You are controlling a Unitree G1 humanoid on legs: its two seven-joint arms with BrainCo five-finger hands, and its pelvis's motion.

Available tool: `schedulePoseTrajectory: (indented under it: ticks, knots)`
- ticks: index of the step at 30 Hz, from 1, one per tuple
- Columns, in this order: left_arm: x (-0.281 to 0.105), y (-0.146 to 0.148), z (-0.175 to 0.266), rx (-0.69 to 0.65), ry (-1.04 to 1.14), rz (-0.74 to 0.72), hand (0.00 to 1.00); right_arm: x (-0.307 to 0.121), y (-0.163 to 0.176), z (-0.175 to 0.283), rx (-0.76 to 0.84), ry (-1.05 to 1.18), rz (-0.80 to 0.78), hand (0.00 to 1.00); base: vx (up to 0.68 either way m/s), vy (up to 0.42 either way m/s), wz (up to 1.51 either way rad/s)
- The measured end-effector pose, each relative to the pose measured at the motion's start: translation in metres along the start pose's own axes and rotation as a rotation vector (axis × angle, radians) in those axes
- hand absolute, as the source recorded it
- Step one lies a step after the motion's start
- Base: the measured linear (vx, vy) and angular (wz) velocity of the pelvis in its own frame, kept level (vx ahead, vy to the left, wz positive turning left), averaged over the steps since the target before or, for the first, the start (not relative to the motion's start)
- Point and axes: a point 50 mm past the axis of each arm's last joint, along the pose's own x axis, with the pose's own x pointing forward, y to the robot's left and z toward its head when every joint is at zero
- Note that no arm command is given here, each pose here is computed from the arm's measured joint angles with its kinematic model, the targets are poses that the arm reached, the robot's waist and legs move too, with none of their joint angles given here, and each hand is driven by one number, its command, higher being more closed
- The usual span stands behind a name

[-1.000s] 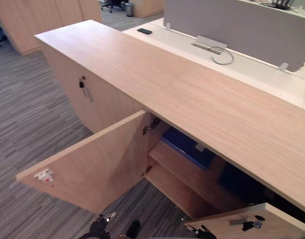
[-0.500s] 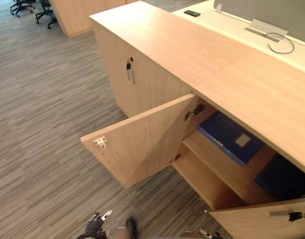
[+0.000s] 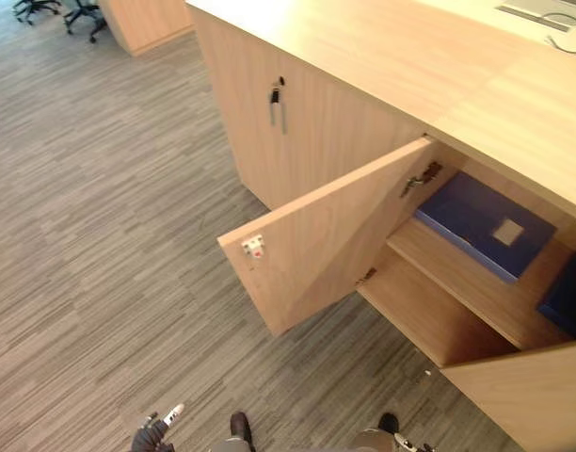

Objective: Walk over to the cabinet, pick up the folder, carry it to the office cabinet, place the folder inside the office cabinet, then close the office cabinet door

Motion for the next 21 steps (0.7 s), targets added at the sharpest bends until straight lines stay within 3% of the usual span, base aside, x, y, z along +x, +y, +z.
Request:
schedulePoseTrajectory:
  ticks: [5,11,21]
  knots:
    - [0.012,-0.003,0.087,0.081,-0.237,-0.006,0.0,-0.005,-0.025,-0.013,0.015,0.032,-0.06,0.0,0.01,-0.078,-0.12]
    - [0.005,0.005,0.194,0.306,-0.495,0.039,0.0,-0.008,-0.032,-0.024,0.063,0.066,-0.072,0.0,0.01,0.001,-0.2]
    - [-0.006,-0.054,0.268,0.526,-0.603,-0.033,0.0,-0.008,-0.027,-0.027,0.014,0.08,-0.038,0.0,-0.01,-0.007,-0.22]
